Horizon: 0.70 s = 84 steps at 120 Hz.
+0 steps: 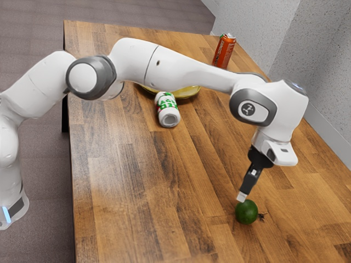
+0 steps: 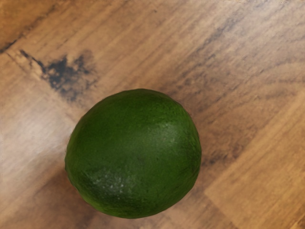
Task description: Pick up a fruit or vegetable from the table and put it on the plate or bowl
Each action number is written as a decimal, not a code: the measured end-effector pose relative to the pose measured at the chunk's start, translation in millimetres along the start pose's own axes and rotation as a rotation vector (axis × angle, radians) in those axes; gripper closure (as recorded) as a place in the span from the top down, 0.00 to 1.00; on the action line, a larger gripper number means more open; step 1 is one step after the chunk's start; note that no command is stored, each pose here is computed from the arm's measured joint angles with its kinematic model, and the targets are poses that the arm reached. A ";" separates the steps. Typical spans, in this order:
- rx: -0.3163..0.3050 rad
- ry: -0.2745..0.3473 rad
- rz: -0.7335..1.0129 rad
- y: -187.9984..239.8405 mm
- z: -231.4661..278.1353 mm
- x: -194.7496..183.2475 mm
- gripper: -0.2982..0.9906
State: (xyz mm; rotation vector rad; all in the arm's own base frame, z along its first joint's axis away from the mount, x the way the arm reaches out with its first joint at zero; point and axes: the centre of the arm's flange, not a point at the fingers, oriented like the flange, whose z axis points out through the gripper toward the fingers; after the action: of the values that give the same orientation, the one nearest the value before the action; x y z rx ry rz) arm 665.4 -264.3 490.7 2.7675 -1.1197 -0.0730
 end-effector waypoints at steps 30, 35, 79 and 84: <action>-0.023 0.013 0.005 -16.7 22.2 14.1 0.77; -0.025 0.014 0.010 -15.7 25.1 16.6 0.77; -0.047 0.012 0.012 -22.0 60.5 27.6 0.77; -0.051 0.012 0.012 -21.8 64.7 28.9 0.77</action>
State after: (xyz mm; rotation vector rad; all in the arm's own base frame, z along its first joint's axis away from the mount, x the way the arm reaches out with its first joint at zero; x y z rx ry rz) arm 694.5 -277.0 423.7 2.7125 -1.1162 -0.0821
